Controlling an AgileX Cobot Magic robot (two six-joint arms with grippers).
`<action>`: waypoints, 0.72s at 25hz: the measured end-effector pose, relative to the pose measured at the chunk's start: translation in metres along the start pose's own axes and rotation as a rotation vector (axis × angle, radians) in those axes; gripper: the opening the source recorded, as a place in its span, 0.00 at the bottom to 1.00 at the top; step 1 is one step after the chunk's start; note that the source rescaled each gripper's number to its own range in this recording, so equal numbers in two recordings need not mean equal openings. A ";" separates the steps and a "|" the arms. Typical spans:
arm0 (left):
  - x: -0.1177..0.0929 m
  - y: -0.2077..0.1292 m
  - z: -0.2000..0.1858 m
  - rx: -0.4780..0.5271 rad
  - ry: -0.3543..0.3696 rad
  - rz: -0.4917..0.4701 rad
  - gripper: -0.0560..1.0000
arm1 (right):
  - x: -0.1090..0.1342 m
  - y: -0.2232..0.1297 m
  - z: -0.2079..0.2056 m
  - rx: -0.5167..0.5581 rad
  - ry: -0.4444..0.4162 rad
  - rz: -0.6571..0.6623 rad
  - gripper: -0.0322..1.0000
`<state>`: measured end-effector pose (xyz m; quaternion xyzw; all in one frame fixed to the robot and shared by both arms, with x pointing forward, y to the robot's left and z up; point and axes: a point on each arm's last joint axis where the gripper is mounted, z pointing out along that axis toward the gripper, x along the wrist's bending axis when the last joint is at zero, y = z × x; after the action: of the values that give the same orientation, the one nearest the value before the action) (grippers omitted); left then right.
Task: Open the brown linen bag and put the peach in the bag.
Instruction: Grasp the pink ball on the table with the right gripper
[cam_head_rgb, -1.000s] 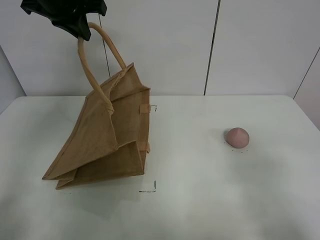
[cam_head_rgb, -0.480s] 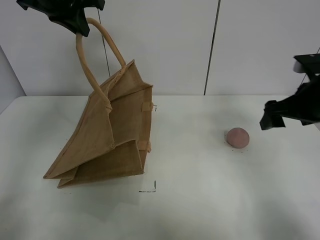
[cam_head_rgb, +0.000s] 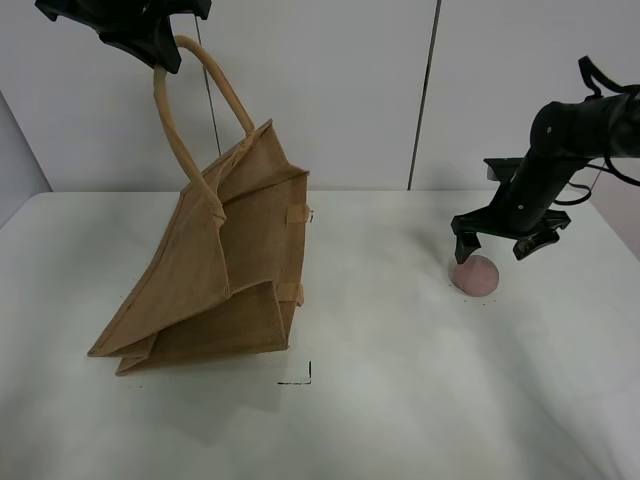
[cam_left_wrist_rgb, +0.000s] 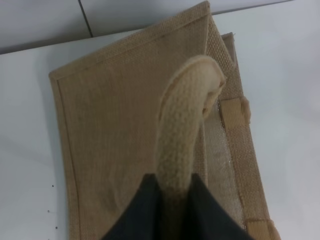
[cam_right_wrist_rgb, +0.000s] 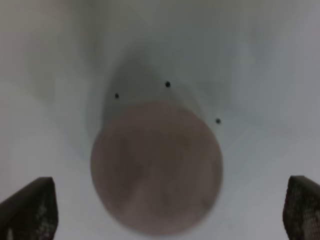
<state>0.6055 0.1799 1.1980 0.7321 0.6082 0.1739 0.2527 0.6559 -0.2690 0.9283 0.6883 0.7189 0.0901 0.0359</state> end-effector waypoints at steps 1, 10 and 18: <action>0.000 0.000 0.000 0.000 0.000 0.000 0.05 | 0.000 0.001 0.006 0.005 0.007 0.002 1.00; 0.000 0.000 0.000 0.000 0.000 0.000 0.05 | -0.001 0.001 0.029 0.035 0.012 -0.004 0.99; 0.000 0.000 0.000 0.000 0.000 0.000 0.05 | -0.001 -0.002 0.042 0.064 0.021 0.005 0.55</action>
<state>0.6055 0.1799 1.1980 0.7321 0.6082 0.1739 0.2527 0.6615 -0.2667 0.8870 0.6899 0.7201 0.0745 0.0061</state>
